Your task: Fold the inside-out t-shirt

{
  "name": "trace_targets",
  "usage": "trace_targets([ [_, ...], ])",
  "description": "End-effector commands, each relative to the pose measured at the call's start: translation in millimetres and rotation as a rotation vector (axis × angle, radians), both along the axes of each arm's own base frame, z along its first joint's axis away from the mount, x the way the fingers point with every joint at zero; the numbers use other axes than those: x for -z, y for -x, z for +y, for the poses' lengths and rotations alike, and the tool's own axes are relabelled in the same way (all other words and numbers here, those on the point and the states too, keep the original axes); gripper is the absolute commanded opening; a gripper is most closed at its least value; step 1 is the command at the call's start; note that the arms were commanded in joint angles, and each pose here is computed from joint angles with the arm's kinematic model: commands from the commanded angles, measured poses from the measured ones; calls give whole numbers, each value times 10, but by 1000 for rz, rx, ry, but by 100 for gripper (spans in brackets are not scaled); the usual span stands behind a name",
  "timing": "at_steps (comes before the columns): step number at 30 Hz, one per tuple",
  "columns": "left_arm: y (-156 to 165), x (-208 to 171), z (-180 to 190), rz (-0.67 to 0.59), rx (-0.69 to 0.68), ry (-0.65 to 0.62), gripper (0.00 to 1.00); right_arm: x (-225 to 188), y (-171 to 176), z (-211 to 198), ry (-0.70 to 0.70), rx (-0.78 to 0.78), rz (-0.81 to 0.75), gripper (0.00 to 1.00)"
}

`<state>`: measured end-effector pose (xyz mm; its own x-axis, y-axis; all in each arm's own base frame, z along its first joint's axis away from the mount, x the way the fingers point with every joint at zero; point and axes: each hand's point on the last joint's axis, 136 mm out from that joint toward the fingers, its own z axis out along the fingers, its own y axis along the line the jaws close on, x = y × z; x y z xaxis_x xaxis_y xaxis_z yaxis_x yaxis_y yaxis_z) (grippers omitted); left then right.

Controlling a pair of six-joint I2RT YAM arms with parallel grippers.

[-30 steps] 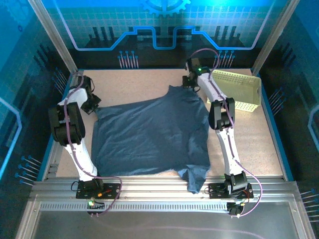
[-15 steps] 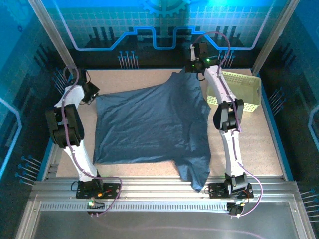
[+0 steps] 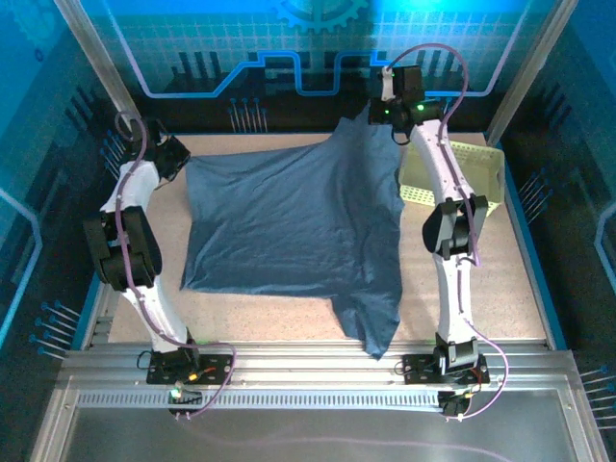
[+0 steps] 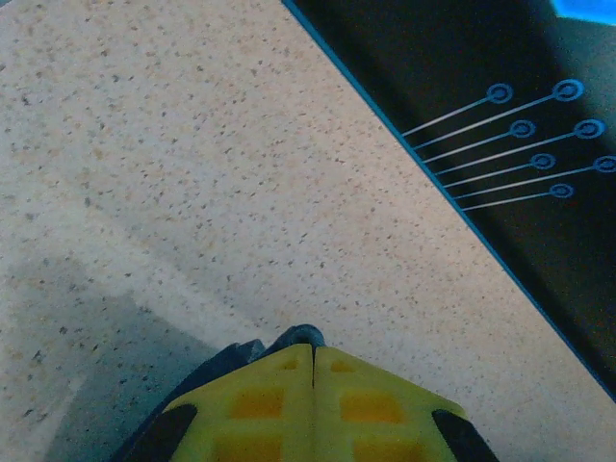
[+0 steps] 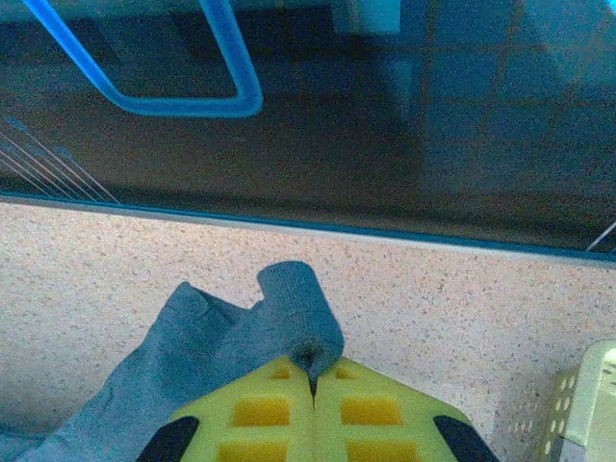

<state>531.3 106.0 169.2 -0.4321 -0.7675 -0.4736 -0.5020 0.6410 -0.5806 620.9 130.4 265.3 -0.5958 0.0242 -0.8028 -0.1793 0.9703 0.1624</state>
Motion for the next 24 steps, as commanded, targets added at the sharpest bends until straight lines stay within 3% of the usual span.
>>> trace_targets([
  [1,-88,-305,-3,-89,35,-13,0,-315,65,-16,-23,-29,-62,0],
  [6,-86,-406,-10,-142,32,-8,0,-459,211,106,-30,-81,-80,0],
  [11,18,-471,221,-171,-55,-31,0,-334,320,253,85,-98,-60,0],
  [16,84,-401,512,-156,-118,-46,0,9,171,330,122,-112,-8,0],
  [24,2,-232,534,-124,-86,-49,0,375,-162,499,108,-136,-18,0],
])
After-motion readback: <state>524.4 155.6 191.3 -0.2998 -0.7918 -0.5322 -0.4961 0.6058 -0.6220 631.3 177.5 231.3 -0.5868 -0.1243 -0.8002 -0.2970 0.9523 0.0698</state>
